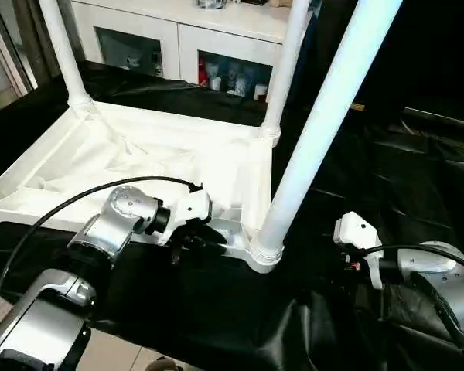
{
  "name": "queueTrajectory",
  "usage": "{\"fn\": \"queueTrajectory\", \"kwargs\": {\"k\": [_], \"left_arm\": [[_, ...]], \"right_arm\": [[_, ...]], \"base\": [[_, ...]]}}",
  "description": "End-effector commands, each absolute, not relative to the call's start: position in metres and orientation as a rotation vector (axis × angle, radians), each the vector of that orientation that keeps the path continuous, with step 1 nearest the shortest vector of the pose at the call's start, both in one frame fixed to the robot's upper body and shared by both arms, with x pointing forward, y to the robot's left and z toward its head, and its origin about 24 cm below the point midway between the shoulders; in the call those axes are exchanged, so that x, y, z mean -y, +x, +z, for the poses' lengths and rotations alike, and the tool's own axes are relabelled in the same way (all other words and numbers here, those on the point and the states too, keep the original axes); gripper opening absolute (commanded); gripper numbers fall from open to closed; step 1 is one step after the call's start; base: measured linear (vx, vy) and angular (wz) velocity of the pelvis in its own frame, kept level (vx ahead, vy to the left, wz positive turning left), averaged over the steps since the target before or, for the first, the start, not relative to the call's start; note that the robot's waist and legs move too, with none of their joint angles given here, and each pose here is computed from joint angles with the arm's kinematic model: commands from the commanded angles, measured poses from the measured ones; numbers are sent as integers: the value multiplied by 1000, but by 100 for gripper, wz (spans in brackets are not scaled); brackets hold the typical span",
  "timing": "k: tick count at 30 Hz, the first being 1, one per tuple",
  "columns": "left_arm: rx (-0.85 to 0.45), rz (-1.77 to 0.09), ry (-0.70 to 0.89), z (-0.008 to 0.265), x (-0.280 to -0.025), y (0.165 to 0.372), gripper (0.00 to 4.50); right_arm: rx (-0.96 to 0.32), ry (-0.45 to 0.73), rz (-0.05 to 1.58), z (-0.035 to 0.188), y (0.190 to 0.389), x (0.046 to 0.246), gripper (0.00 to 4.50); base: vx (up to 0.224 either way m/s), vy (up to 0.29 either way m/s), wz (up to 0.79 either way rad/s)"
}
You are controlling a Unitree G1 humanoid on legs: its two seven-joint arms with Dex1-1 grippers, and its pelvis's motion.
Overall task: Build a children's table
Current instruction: Rotate leg to tighten
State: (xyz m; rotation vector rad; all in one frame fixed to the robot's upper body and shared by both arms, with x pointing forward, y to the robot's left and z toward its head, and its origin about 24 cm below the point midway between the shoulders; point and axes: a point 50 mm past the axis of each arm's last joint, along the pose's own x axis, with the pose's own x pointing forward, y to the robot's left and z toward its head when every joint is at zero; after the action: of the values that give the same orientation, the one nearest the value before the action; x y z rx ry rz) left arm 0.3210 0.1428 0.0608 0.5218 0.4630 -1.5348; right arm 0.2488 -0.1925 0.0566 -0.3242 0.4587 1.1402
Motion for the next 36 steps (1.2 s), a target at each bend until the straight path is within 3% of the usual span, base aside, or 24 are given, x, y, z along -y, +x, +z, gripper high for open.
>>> {"fn": "queueTrajectory", "kwargs": {"k": [1, 5, 14, 21, 27, 36], "left_arm": [[-466, -1554, 552, 62, -139, 322, 43], [-489, -1551, 576, 58, -143, 321, 5], [-556, -1520, 602, 50, -154, 318, 5], [-500, -1339, 370, 49, -139, 313, 5], [-589, -1204, 369, 47, -134, 300, 5], [-542, -1292, 435, 51, -132, 286, 5]], "right_arm": [[-452, -342, 1139, 60, 249, 192, 450], [-452, -343, 1138, 59, 249, 192, 450], [-418, -328, 1103, 59, 254, 189, 450], [-383, -239, 975, 50, 267, 185, 450], [-348, -194, 994, 47, 272, 176, 450], [-295, -192, 947, 45, 287, 165, 450]], "base": [[0, 0, 0], [0, 0, 0], [0, 0, 0], [0, 0, 0], [0, 0, 0], [0, 0, 0]]}}
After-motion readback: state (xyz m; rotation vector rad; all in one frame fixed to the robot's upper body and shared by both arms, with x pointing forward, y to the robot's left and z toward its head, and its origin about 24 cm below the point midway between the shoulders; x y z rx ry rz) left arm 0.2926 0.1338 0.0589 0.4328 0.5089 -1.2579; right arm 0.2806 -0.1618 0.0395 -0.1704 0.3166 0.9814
